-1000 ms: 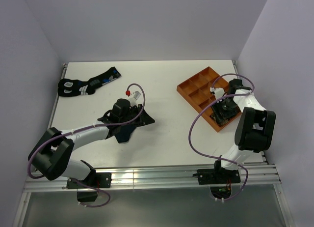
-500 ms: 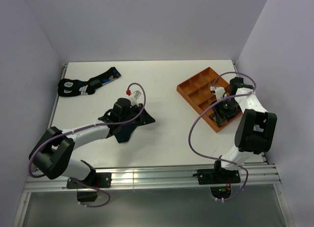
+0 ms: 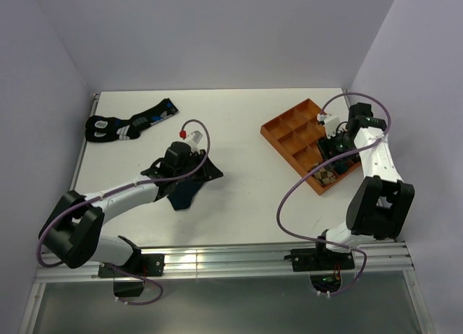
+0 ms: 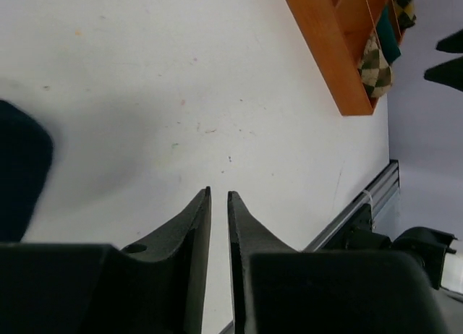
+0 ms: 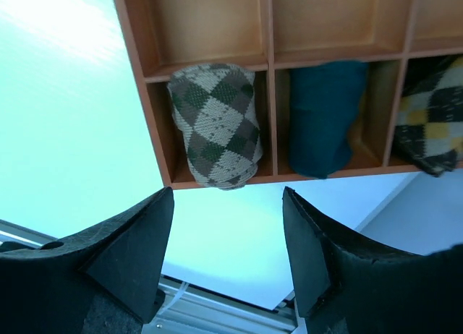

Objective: Roll the socks
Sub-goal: Place the sock in the storage box, then move the sock to the center of the board.

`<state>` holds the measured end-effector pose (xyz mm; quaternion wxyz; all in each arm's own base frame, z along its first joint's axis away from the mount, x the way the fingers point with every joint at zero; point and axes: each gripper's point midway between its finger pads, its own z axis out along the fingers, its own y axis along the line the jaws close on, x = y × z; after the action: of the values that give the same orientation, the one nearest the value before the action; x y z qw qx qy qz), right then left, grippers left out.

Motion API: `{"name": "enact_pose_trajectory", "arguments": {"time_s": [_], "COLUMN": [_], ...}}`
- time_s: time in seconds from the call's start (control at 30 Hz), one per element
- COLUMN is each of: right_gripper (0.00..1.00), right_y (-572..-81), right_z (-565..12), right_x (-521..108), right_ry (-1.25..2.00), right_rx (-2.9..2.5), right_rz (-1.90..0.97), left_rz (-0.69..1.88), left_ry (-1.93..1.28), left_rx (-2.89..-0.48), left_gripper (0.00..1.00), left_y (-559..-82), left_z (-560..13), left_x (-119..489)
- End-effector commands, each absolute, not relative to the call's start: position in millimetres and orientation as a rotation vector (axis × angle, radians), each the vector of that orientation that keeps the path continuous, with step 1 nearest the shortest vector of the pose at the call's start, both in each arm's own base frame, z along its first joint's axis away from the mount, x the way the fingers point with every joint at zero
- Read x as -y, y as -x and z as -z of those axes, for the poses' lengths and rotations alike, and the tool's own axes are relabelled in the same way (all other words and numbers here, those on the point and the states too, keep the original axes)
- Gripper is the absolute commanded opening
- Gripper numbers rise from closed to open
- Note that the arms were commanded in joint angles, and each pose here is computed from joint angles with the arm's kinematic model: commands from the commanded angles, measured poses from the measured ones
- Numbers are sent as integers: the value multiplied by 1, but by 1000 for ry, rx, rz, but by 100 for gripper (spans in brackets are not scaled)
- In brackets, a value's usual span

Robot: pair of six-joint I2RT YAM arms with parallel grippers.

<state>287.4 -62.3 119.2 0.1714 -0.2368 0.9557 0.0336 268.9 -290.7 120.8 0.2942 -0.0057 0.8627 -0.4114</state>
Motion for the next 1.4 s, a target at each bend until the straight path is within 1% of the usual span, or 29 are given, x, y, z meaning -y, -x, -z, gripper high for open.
{"name": "enact_pose_trajectory", "arguments": {"time_s": [0.0,0.03,0.13,0.27,0.47,0.6,0.8,0.93,1.07,1.1,1.27,1.37], "right_gripper": [69,69,69,68,68,68,68,68,68,68,68,68], "right_y": [-292,-291,-290,-288,-283,-283,-281,-278,-278,-277,-276,-277], "right_z": [-153,-157,-166,-170,-181,-185,-184,-180,-179,-179,-175,-169], "right_x": [55,52,43,29,3,-13,-41,-59,-69,-77,-93,-98], "right_ry": [687,692,710,737,807,860,936,976,988,1014,1058,1065], "right_rx": [-2612,-2598,-2548,-2484,-2375,-2338,-2293,-2274,-2266,-2256,-2249,-2258], "right_rz": [-116,-125,-167,-225,-303,-342,-396,-427,-451,-466,-490,-482], "left_rz": [931,918,789,656,500,442,401,398,453,429,561,582], "left_ry": [145,185,350,493,587,676,753,776,778,782,816,824], "left_rx": [-2218,-2199,-2229,-2260,-2365,-2386,-2426,-2447,-2462,-2477,-2446,-2438], "left_gripper": [21,21,19,19,16,13,12,11,11,11,10,10], "left_y": [-291,-291,-291,-286,-293,-289,-278,-275,-271,-268,-262,-260], "left_z": [-144,-151,-137,-116,-73,-47,-14,2,11,19,17,15], "left_x": [262,254,220,193,185,178,175,187,221,225,279,296]}}
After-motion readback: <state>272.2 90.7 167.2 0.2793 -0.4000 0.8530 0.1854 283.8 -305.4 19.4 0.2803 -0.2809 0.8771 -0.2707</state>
